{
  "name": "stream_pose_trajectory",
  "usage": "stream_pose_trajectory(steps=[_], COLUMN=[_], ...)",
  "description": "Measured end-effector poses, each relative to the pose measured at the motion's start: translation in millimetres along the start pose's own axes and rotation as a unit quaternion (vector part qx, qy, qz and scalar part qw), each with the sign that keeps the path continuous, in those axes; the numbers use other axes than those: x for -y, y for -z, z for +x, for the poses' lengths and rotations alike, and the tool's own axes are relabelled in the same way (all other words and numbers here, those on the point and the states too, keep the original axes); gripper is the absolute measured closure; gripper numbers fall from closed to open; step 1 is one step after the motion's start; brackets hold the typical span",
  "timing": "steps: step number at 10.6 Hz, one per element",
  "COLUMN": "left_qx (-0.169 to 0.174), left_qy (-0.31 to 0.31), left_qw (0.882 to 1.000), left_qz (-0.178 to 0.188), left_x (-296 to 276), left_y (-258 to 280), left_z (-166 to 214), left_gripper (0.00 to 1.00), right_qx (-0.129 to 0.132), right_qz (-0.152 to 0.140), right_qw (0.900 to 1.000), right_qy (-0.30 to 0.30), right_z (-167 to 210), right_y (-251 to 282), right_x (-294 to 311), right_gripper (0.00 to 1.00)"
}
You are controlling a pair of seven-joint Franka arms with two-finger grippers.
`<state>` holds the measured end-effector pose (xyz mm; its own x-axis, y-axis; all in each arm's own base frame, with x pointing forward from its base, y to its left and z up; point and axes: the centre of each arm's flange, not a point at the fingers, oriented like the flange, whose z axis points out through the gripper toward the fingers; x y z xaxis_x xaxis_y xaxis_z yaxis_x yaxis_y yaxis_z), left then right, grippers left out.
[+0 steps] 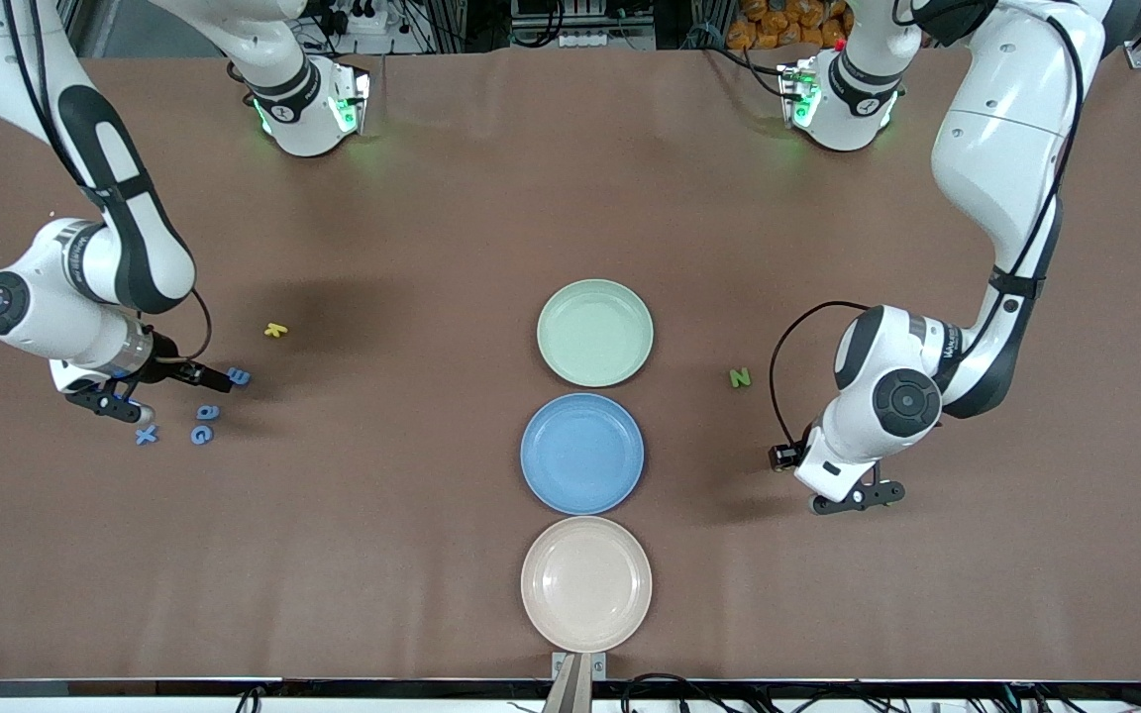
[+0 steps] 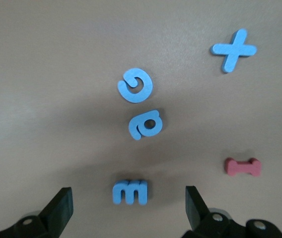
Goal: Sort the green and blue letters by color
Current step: 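Close the left gripper on the green u while the right gripper grasps the e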
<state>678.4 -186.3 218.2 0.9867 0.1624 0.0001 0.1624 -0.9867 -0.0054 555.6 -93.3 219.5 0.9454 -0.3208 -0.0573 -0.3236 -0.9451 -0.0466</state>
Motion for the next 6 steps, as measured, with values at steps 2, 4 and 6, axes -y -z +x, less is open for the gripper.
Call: stream_pose_trajectory(steps=[2,4,6], left_qx=[0.0,-0.003,-0.008], left_qy=[0.001,0.008,0.014], left_qw=[1.0,1.0,1.0], left_qz=[0.0,-0.004,-0.01], left_x=[-3.6,-9.0,-16.9], left_y=[-5.6,-12.1,-21.6], left_z=[0.3,1.8,1.0], left_gripper=[0.33,0.35,0.35], right_qx=[-0.002,0.0,-0.002], right_qz=[-0.003,-0.004,-0.004], right_qw=[1.0,1.0,1.0], right_qy=[-0.002,-0.008,-0.013], right_z=[-5.9,-8.3,-10.3], right_y=[-29.2,-39.5,-41.3], right_x=[-3.6,-3.1,2.0], right_gripper=[0.0,0.0,0.0])
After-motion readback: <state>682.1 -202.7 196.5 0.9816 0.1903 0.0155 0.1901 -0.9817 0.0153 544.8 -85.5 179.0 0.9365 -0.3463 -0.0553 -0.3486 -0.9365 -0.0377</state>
